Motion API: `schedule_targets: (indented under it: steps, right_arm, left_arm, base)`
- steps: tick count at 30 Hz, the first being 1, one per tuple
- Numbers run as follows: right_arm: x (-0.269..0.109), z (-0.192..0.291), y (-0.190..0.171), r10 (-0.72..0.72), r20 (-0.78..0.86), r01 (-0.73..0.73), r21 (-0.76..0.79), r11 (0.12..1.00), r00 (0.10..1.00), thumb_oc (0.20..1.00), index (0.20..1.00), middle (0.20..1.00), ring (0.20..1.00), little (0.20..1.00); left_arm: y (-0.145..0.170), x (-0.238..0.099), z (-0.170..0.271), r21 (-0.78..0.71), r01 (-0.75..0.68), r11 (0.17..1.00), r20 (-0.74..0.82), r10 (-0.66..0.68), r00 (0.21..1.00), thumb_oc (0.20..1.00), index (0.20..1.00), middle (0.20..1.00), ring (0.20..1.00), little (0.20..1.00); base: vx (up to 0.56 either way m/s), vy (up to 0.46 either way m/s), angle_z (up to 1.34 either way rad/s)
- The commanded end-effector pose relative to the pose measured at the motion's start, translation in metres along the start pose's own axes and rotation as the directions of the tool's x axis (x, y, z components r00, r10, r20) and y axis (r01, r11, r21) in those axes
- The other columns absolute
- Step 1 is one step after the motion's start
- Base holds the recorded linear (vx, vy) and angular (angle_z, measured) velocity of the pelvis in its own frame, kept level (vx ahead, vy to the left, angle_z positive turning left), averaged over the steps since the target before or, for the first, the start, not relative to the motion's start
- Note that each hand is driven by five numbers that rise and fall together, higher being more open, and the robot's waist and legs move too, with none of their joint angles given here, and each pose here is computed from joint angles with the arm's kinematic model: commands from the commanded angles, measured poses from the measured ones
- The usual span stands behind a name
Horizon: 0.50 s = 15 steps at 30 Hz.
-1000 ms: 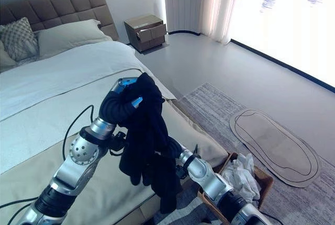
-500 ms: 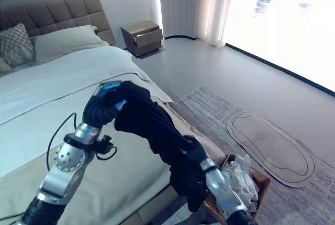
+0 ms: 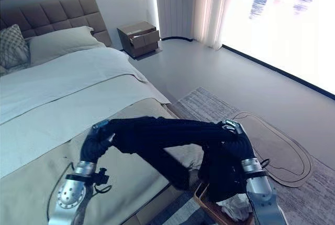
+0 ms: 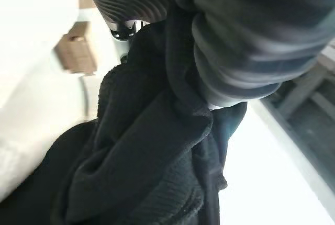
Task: Pick up clothes into the bucket
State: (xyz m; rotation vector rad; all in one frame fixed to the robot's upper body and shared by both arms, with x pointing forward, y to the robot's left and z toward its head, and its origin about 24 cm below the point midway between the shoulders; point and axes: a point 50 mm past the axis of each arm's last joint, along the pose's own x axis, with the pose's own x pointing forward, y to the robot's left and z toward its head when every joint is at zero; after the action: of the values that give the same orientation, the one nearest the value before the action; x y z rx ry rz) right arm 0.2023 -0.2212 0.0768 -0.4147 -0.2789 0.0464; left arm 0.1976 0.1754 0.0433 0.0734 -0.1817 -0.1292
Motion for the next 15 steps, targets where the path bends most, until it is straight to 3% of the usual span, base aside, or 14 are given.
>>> schedule_targets:
  steps: [1, 2, 10, 13, 15]
  right_arm:
    - [0.0, 0.017, -0.098, -0.495, 0.118, 0.501, -0.024, 0.865, 0.861, 0.2, 0.2, 0.2, 0.2, 0.2]
    - [0.005, 0.023, -0.103, -0.513, 0.153, 0.523, -0.035, 0.852, 0.845, 0.2, 0.2, 0.2, 0.2, 0.2]
    - [0.017, 0.027, -0.121, -0.593, 0.195, 0.606, -0.011, 0.795, 0.781, 0.2, 0.2, 0.2, 0.2, 0.2]
    - [0.021, 0.033, -0.13, -0.623, 0.229, 0.64, -0.004, 0.768, 0.748, 0.2, 0.2, 0.2, 0.2, 0.2]
    - [0.022, 0.04, -0.138, -0.636, 0.262, 0.662, -0.014, 0.75, 0.726, 0.2, 0.2, 0.2, 0.2, 0.2]
  left_arm:
    - [0.066, -0.015, -0.013, 0.142, -0.185, 0.972, -0.088, 0.199, 0.976, 0.608, 0.608, 0.608, 0.608, 0.608]
    - [0.054, -0.017, -0.035, 0.117, -0.105, 0.988, -0.193, 0.127, 0.973, 1.0, 1.0, 1.0, 1.0, 1.0]
    - [0.016, -0.036, -0.098, 0.109, 0.151, 0.983, -0.487, -0.079, 0.87, 1.0, 1.0, 1.0, 1.0, 1.0]
    - [0.01, -0.051, -0.117, 0.105, 0.193, 0.975, -0.587, -0.096, 0.804, 1.0, 1.0, 1.0, 1.0, 1.0]
    - [0.011, -0.052, -0.118, 0.133, 0.201, 0.971, -0.588, -0.086, 0.804, 1.0, 1.0, 1.0, 1.0, 1.0]
  base:
    - [-0.04, 0.002, -0.06]
    - [-0.02, 0.006, -0.08]
    - [-0.01, -0.002, -0.09]
    - [-0.03, -0.008, -0.11]
    - [-0.02, -0.01, -0.08]
